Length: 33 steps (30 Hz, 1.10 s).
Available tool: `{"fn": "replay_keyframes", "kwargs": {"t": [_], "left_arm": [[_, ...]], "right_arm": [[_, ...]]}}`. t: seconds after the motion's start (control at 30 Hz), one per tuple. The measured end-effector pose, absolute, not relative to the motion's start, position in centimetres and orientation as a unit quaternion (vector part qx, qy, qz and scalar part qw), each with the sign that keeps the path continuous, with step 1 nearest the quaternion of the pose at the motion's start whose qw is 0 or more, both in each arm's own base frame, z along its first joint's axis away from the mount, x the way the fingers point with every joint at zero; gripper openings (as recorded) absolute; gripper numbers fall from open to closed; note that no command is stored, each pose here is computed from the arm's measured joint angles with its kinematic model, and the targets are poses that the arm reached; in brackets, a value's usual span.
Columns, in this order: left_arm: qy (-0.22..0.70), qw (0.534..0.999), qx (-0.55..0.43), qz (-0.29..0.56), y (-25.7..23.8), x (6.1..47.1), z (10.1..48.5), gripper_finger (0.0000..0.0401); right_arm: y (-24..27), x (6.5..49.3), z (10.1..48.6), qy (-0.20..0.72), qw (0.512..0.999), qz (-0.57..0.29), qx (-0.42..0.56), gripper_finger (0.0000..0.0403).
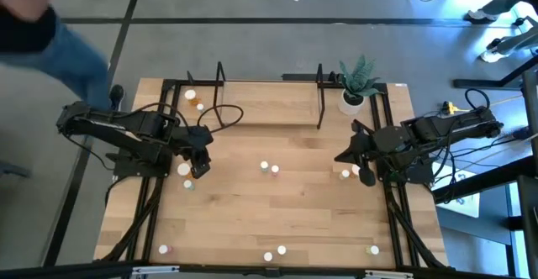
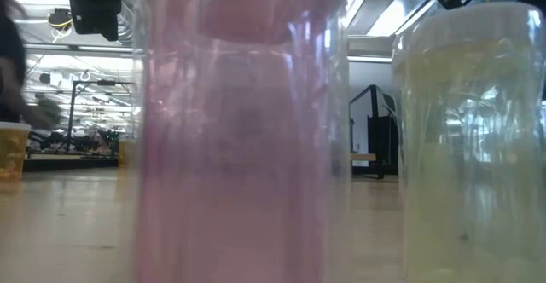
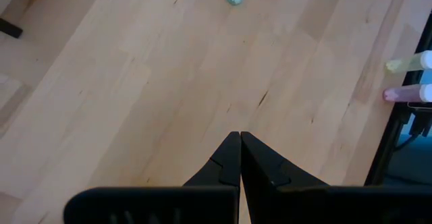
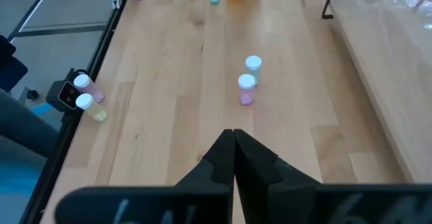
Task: Pick and place medicine bottles onto shelf by color
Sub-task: Put the bottom left orange pill bottle on the shelf
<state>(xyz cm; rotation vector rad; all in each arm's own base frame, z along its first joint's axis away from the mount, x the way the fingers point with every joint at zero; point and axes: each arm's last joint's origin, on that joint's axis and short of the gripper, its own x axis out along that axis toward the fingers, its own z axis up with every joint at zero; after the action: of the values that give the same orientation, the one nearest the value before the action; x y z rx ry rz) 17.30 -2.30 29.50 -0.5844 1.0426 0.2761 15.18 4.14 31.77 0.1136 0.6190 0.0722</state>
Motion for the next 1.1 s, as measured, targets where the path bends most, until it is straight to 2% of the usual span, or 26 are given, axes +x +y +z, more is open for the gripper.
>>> {"fn": "replay_keyframes", "kwargs": {"t": [0.37, 0.57, 0.73, 0.93, 1.1], "left_arm": [[0.466, 0.826, -0.262, 0.179, -2.0, 17.4, 29.5, 0.0000], [0.458, 0.813, -0.300, 0.199, -2.0, 17.4, 29.5, 0.0000], [0.449, 0.791, -0.349, 0.226, -2.0, 17.3, 29.5, 0.0000], [0.483, 0.766, -0.350, 0.241, -2.0, 16.6, 29.1, 0.0000], [0.500, 0.718, -0.396, 0.278, -2.0, 15.9, 28.8, 0.0000]], "right_arm": [[4.1, 15.2, 31.8, 0.304, 0.950, 0.035, 0.056, 0.0010], [4.1, 15.2, 31.8, 0.305, 0.950, 0.035, 0.056, 0.0010], [4.1, 15.2, 31.7, 0.304, 0.950, 0.035, 0.056, 0.0010], [4.1, 15.2, 31.7, 0.304, 0.950, 0.035, 0.056, 0.0010], [4.1, 15.2, 31.7, 0.305, 0.950, 0.035, 0.056, 0.0010]]}}
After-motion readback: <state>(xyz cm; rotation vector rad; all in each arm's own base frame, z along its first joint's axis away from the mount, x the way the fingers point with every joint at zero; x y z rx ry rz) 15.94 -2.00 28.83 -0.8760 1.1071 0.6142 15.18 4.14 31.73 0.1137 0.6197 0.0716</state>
